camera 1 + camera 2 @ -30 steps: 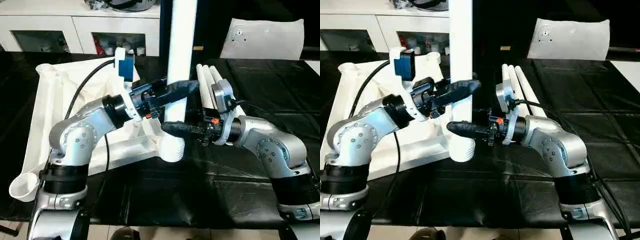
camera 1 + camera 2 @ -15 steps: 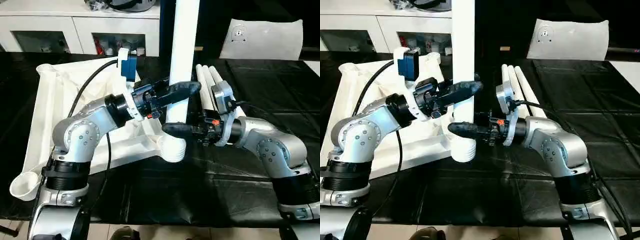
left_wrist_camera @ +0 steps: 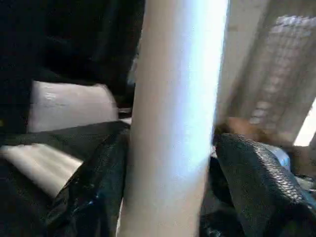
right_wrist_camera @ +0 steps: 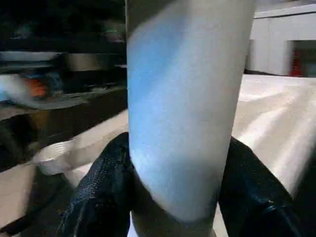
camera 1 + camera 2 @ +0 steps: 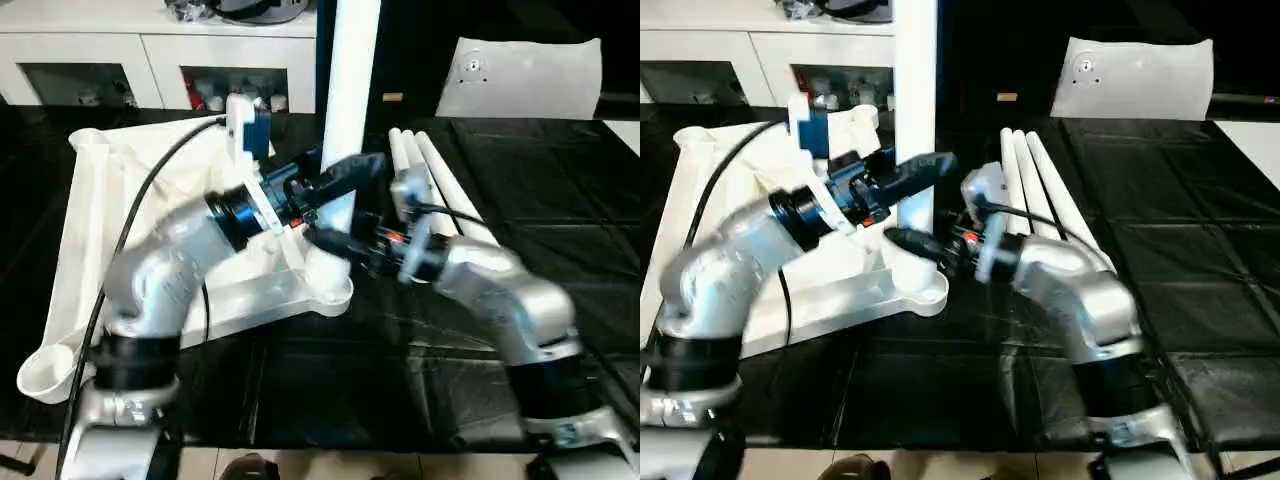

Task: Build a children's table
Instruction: Pick table leg

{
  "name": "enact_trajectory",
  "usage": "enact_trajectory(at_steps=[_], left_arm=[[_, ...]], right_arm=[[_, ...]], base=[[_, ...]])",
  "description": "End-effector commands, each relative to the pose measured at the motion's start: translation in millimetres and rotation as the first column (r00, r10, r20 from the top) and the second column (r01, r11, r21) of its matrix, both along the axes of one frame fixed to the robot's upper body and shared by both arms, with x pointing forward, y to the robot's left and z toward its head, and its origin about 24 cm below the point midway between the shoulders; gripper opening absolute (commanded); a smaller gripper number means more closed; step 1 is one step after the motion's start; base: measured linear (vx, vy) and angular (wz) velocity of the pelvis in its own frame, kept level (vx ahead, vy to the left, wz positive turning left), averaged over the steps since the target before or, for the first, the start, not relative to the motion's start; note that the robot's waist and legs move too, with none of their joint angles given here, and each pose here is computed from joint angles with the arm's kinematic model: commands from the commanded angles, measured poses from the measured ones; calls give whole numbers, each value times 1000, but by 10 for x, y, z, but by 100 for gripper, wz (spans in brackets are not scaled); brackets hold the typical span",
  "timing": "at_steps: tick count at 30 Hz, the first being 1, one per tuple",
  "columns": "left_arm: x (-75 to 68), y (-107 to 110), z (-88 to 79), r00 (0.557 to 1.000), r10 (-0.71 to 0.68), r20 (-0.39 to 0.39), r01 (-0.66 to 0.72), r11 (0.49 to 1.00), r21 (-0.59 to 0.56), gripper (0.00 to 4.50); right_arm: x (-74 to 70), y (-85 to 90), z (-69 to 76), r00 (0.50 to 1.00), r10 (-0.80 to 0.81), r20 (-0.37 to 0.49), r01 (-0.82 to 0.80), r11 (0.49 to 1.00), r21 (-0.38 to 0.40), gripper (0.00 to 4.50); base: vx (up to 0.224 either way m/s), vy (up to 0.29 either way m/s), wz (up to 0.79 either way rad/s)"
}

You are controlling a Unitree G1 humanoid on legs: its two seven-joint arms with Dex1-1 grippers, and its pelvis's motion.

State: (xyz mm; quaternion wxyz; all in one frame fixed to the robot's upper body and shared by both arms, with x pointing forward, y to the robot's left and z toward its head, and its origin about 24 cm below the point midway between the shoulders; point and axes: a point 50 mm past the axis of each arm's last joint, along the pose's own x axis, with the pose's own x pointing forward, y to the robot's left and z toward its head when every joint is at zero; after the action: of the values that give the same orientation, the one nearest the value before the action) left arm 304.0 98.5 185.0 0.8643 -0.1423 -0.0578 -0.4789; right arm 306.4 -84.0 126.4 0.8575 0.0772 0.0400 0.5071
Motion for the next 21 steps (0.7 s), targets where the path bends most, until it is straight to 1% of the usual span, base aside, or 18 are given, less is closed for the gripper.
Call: enact_trajectory(at_steps=[1, 3, 6, 7, 8, 9, 10, 13, 14, 16, 21], left_arm=[[-46, -61, 77, 999, 16, 50, -17, 1000, 10, 305], [-41, -87, 93, 995, 78, 59, -78, 997, 0, 279], [-34, -114, 99, 989, 135, 55, -134, 991, -22, 269], [-30, -124, 101, 986, 162, 49, -160, 986, -41, 254], [-29, -143, 88, 983, 178, 53, -176, 984, -35, 254], [-31, -167, 57, 981, 189, 45, -187, 982, -27, 229], [-31, -174, 48, 980, 192, 43, -191, 981, -24, 223], [-43, -255, -51, 975, 220, 39, -221, 974, 42, 213], [-41, -262, -58, 972, 232, 35, -233, 971, 43, 195], [-28, -260, -56, 965, 262, 25, -262, 964, 33, 192], [-10, -238, -54, 953, 301, 35, -302, 953, 36, 186]], right_arm=[[62, -35, 38, 997, -75, 20, 75, 997, -1, 189], [77, 3, 49, 994, -103, 28, 103, 995, 10, 189], [80, 32, 38, 992, -119, 35, 119, 993, 5, 189], [79, 44, 32, 992, -124, 38, 124, 992, 3, 189], [77, 55, 27, 991, -126, 39, 126, 992, 1, 189], [78, 65, 26, 991, -129, 40, 129, 992, 2, 189], [78, 68, 25, 991, -130, 41, 130, 991, 2, 189], [82, 100, 25, 989, -140, 48, 140, 990, 0, 189], [85, 103, 25, 989, -143, 50, 143, 990, 0, 189], [91, 103, 26, 987, -150, 51, 150, 989, 2, 189], [100, 89, 24, 985, -163, 54, 164, 987, -3, 189]], base=[[0, 0, 0], [0, 0, 0], [0, 0, 0], [0, 0, 0], [0, 0, 0], [0, 0, 0], [0, 0, 0], [0, 0, 0], [0, 0, 0], [0, 0, 0], [0, 0, 0]])
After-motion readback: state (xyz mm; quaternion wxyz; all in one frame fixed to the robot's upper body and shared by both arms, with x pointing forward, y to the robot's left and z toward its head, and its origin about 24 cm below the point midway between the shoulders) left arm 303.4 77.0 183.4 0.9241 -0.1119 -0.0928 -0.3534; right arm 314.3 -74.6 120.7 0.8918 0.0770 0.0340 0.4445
